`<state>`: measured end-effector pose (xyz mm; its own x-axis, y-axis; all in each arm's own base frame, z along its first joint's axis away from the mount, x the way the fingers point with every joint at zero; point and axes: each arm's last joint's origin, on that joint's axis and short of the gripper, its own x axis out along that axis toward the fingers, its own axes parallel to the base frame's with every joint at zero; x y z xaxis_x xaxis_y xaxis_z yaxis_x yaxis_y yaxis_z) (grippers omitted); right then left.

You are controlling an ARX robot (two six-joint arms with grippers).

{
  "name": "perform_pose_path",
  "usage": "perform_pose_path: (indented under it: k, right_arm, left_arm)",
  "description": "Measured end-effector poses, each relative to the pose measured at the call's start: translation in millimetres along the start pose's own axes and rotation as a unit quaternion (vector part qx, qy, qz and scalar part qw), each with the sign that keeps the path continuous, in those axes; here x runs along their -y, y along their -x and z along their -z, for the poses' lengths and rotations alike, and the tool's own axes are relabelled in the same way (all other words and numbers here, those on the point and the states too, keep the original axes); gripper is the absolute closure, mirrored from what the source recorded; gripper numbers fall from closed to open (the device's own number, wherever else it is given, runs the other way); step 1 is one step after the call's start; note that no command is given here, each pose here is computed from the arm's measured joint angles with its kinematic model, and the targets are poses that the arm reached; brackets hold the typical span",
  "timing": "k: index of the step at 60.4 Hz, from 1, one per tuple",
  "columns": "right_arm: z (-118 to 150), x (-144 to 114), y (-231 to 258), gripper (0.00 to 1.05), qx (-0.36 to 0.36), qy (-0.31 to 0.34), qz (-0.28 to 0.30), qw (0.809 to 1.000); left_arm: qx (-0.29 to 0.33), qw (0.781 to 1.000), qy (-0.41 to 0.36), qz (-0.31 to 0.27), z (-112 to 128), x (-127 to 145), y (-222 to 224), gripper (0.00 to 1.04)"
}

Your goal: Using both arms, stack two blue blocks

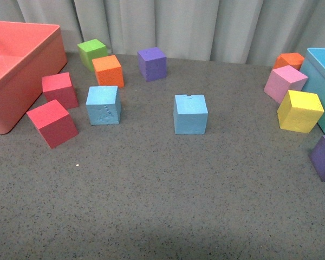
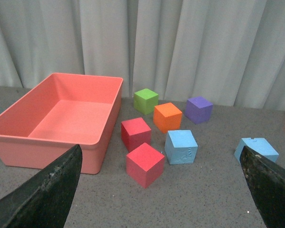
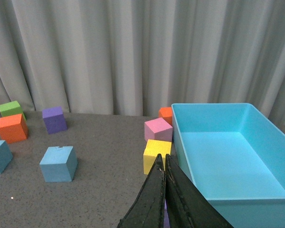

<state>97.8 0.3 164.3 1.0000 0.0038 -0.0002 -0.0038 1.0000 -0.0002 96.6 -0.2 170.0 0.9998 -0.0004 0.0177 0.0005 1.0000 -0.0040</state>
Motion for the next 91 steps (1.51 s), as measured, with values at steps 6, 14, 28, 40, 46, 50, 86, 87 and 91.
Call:
perform_pose_path:
  k: [6,14,28,40,46,50,86,87,91]
  right_arm:
    - [0,0,0,1.00,0.000,0.000,0.000,1.000]
    - [0,0,0,0.77,0.000,0.000,0.000,1.000]
    - [0,0,0,0.37,0.000,0.000,0.000,1.000]
    - [0,0,0,0.09,0.000,0.000,0.000,1.000]
    - [0,0,0,0.10,0.000,0.000,0.000,1.000]
    - [0,0,0,0.10,0.000,0.000,0.000,1.000]
    - [0,0,0,0.10,0.000,0.000,0.000,1.000]
    - [0,0,0,0.10,0.000,0.000,0.000,1.000]
    - [0,0,0,0.10,0.000,0.000,0.000,1.000]
  left_arm:
    - [0.000,1.000,0.000,0.000,0,0,0,0.07]
    - [0.000,1.000,0.000,0.000,0,0,0,0.07]
    - [-0.025,0.999,0.015,-0.023,1,0,0,0.07]
    - [-0.138,0.982,0.092,-0.092,-1,0,-36,0.07]
    - [-0.148,0.982,0.105,-0.057,-20,10,-96,0.07]
    - [-0.212,0.971,0.101,-0.038,-15,23,-146,0.07]
    - [-0.420,0.905,0.063,-0.024,50,76,-329,0.07]
    - [-0.423,0.904,0.063,-0.023,51,76,-330,0.07]
    - [-0.438,0.896,0.062,-0.023,57,76,-336,0.07]
